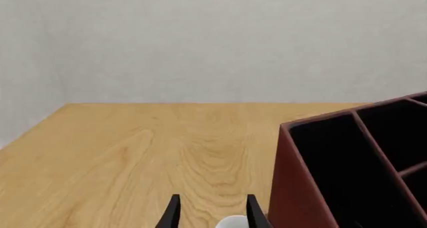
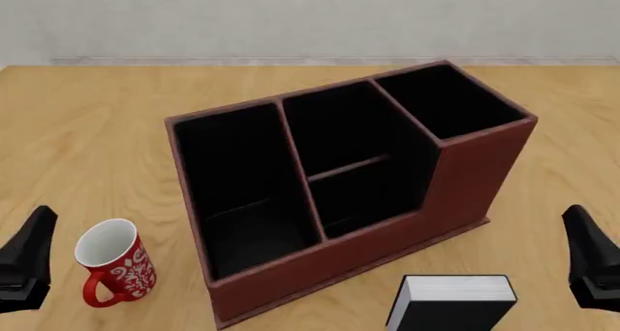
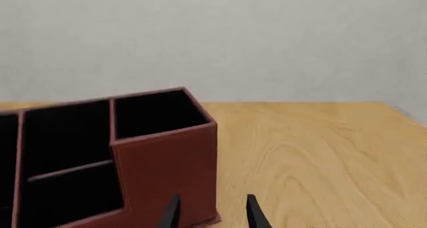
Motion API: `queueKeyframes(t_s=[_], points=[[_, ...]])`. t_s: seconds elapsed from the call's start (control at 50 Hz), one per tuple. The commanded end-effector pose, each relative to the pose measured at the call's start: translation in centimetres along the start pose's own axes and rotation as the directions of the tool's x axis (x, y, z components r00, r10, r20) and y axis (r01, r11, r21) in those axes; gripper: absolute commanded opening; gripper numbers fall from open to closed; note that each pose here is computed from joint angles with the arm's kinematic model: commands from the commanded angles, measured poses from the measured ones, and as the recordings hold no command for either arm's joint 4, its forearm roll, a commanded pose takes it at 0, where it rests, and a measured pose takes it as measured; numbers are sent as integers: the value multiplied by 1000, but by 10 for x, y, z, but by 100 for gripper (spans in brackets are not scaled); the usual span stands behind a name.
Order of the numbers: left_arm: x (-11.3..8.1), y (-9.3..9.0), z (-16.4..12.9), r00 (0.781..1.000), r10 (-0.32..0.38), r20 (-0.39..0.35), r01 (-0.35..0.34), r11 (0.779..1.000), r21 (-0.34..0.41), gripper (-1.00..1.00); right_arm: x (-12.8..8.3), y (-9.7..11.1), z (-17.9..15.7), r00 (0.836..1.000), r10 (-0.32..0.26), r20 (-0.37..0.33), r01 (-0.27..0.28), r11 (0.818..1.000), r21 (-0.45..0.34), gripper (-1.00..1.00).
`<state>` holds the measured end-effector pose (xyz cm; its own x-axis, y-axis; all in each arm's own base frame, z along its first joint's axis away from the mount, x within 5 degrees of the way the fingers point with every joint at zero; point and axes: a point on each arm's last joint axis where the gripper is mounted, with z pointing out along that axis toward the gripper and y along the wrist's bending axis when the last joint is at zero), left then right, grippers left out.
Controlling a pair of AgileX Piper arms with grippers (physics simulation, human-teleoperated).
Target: Pick up the book and place it in the right compartment of the caddy.
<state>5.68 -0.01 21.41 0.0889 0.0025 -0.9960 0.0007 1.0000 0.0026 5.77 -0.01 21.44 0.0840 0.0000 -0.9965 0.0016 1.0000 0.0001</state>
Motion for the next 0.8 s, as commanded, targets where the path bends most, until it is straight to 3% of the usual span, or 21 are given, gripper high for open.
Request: queueKeyframes(t_s=[0.02,0.2,0.32,0.42,0.48,0.56,0.66,0.8], points=[[-1,-1,-1,1000,-4,-7,5,1000,9,100,-5,1,-2,999,-40,-27,40,999,-13,100],[-1,0,-1,1000,4,-11,-4,1000,-4,100,-39,2,-10,989,-132,-70,129,990,-48,100],[-2,0,-1,1000,19,-13,-19,1000,3,100,-58,2,-16,968,-219,-124,209,974,-86,100],[-4,0,-1,1000,17,-10,-17,1000,-3,100,-74,2,-17,955,-250,-158,235,966,-108,100],[-3,0,-1,1000,24,-11,-24,1000,-1,100,-80,3,-14,936,-285,-205,260,955,-141,100],[-4,0,-1,1000,20,-10,-20,1000,-7,100,-100,3,-16,914,-348,-209,314,932,-183,100],[-1,0,-1,1000,16,-16,-16,1000,-2,100,-115,5,-15,888,-393,-238,337,909,-244,100],[2,0,-1,999,3,-37,-3,1000,2,100,-125,8,-5,826,-462,-323,351,870,-347,100]])
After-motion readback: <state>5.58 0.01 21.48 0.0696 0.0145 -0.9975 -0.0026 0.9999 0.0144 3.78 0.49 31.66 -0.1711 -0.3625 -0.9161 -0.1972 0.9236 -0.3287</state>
